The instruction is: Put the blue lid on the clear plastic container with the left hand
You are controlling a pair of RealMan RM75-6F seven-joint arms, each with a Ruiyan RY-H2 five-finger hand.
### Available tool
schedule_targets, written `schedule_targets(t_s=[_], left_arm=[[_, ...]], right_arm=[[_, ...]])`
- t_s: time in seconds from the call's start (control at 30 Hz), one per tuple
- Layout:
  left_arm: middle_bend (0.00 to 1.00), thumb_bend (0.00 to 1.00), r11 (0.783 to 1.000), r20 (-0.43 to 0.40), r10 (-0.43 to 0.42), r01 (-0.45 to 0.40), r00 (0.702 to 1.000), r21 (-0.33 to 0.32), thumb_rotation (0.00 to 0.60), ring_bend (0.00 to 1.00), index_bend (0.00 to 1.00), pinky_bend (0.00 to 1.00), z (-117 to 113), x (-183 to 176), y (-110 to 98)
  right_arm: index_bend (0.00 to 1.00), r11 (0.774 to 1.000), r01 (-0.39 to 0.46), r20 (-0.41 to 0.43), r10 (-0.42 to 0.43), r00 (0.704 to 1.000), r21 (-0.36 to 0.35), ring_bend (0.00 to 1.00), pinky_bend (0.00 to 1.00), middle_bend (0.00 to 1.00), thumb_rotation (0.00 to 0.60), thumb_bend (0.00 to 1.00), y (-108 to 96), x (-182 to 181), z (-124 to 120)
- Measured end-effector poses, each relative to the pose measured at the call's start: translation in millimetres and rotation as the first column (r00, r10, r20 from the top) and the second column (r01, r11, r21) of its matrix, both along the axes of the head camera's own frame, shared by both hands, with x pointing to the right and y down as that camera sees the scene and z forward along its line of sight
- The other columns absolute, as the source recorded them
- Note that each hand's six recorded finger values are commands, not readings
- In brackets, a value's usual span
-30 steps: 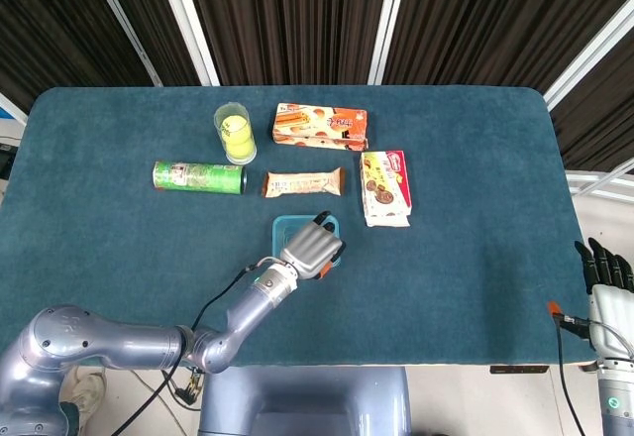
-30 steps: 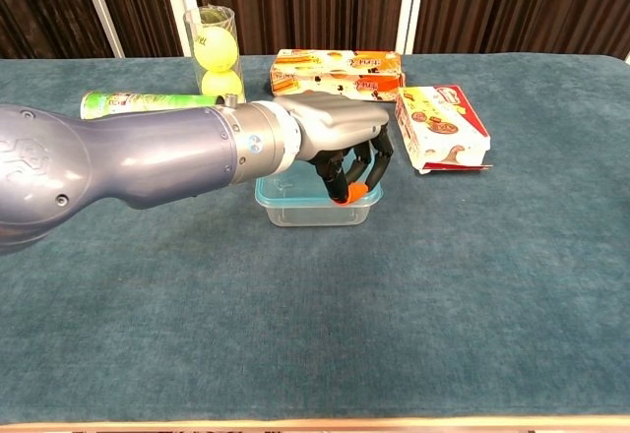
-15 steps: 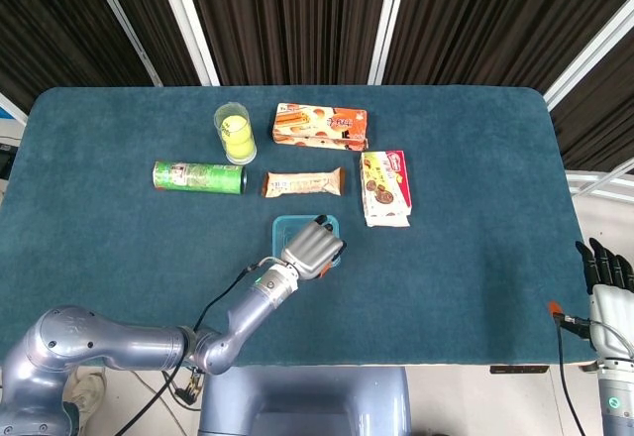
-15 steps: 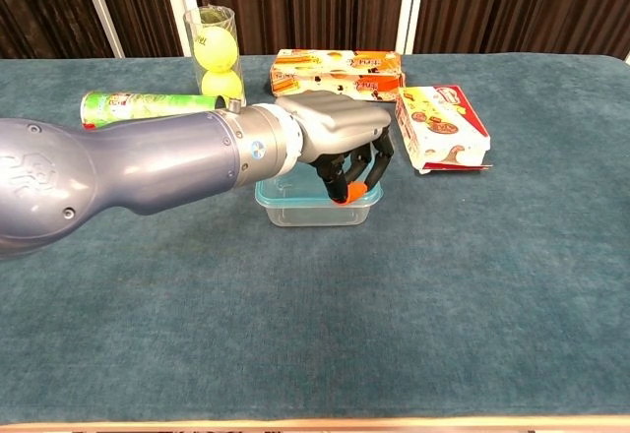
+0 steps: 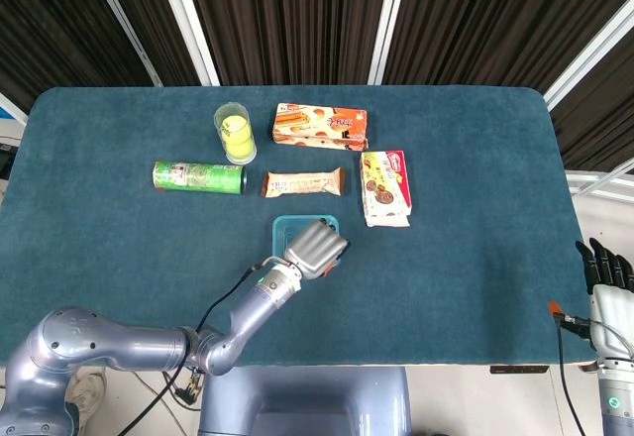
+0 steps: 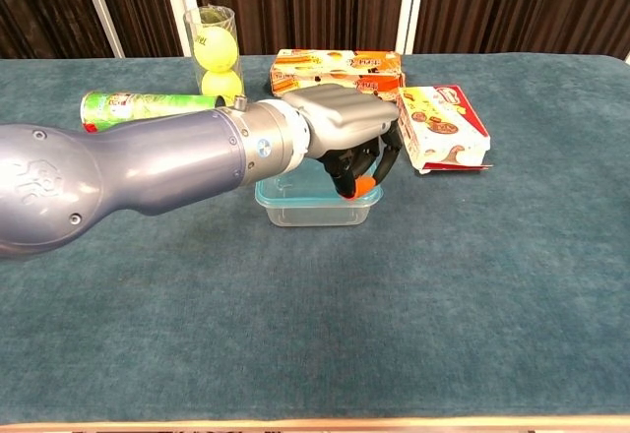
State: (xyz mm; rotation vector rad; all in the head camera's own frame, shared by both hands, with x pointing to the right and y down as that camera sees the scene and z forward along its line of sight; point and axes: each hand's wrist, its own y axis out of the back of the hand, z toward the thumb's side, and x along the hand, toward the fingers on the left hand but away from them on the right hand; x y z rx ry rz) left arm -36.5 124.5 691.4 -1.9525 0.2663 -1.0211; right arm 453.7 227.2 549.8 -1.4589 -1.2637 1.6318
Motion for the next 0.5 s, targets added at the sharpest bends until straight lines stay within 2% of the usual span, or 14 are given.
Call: schedule_targets(t_s=[0.5], left_arm=[[0.67, 0.55, 1.000, 0.019, 0.007, -0.007, 1.000, -0.016, 0.600, 0.47, 0.74, 0.41, 1.7, -2.9, 2.9]], right_arm=[[0.09, 1.000, -0.003, -0.002, 0.003, 1.000, -0.001, 0.00, 0.00, 0.00, 0.600, 0.29, -0.1, 0.4, 0.1]])
